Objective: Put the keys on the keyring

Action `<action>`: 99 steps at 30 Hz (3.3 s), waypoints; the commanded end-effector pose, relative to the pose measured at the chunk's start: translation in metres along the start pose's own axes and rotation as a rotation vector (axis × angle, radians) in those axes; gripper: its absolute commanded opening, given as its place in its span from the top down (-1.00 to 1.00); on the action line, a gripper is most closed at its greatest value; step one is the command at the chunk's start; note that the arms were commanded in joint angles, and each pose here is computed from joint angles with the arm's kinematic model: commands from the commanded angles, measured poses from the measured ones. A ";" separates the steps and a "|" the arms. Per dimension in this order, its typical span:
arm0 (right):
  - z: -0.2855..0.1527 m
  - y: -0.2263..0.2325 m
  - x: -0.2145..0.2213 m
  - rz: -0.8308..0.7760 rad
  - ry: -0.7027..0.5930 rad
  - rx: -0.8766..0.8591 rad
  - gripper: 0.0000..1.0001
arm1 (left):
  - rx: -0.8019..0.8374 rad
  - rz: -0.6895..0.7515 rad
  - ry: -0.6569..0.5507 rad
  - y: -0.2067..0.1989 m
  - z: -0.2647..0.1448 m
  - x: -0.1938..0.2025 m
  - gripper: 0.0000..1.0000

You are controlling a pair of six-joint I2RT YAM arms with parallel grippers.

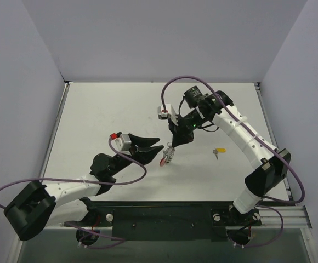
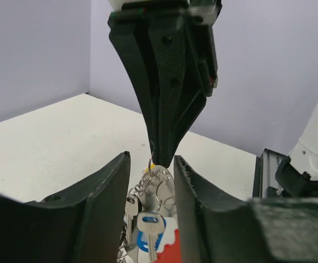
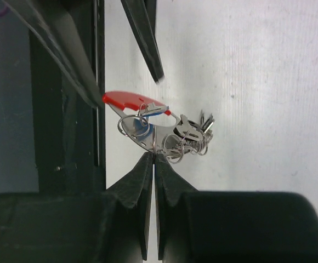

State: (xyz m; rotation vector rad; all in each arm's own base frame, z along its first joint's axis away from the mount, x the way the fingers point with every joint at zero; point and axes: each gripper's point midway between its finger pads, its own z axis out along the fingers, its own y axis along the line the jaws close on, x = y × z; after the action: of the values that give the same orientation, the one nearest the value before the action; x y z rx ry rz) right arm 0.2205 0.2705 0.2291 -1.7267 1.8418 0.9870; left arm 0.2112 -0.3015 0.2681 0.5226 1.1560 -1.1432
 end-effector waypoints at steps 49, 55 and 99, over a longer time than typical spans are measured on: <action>-0.044 0.025 0.057 -0.012 0.655 0.027 1.00 | -0.134 0.195 0.247 -0.026 0.024 0.032 -0.06; -0.044 0.024 0.058 0.002 0.646 0.025 1.00 | -0.176 0.212 0.297 -0.020 0.028 0.046 0.00; -0.017 0.006 0.060 0.326 0.416 0.020 1.00 | -0.483 0.275 0.295 -0.009 0.040 0.034 1.00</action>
State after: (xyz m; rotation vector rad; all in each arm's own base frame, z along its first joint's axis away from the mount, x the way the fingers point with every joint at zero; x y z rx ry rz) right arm 0.2277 0.2177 0.1947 -1.8046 2.3645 0.6170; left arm 0.2122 -0.3474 0.2082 0.5926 1.6085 -0.4923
